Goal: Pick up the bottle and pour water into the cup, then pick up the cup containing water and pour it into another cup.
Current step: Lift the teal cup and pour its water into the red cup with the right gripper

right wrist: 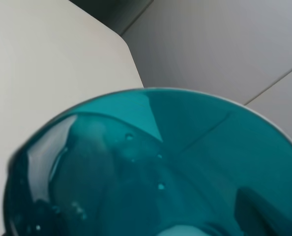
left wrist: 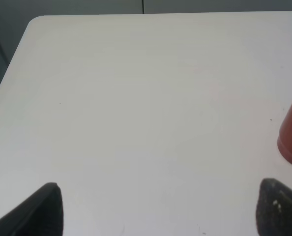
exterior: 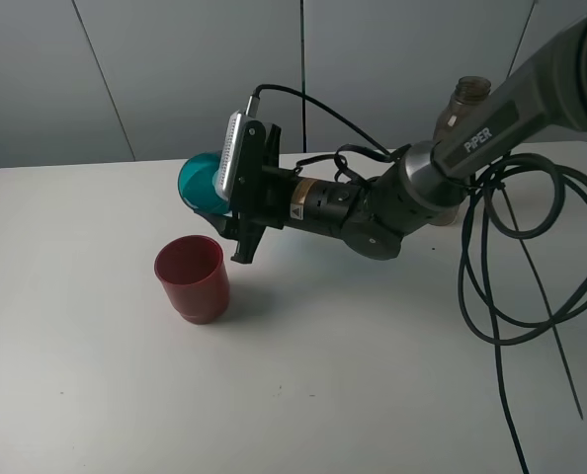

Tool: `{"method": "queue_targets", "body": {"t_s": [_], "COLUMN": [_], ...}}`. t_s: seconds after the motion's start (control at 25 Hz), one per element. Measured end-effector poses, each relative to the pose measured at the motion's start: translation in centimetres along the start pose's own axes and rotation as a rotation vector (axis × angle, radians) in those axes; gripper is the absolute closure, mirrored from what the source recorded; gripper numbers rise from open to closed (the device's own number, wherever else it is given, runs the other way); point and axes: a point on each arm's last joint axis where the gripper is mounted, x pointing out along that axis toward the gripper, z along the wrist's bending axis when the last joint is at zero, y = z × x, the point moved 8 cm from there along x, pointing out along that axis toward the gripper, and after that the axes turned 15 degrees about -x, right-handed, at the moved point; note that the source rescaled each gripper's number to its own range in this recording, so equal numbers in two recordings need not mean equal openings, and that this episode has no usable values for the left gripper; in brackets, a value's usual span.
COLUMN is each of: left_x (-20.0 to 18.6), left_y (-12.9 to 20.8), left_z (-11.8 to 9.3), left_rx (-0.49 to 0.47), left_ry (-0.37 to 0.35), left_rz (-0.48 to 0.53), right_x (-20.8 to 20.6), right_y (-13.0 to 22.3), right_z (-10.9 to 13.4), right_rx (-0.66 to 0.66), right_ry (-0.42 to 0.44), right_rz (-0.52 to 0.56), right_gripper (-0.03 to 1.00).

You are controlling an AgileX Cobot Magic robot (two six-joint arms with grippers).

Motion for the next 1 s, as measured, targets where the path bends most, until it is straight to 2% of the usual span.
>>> {"method": "queue_targets", "body": {"t_s": [0.4,0.68,1.0], "left_x": [0.0,0.0,0.0], "left_y": [0.0,0.0,0.0], "left_z": [0.0,0.0,0.0], "left_rx": [0.000,0.000,0.000], "left_ry": [0.000,0.000,0.000], "left_rz": [0.000,0.000,0.000], "right_x": [0.0,0.0,-0.1], "right_y": [0.0,0.2,-0.4], "right_z": [0.0,-0.5,-1.4], "right_rx": [-0.233,-0.312,-0.336], "right_ry": [0.001,0.028,0.084], "right_rz": [0.001,0.017,-0.012], "right_gripper": [0.92,0.92,0.92]}}
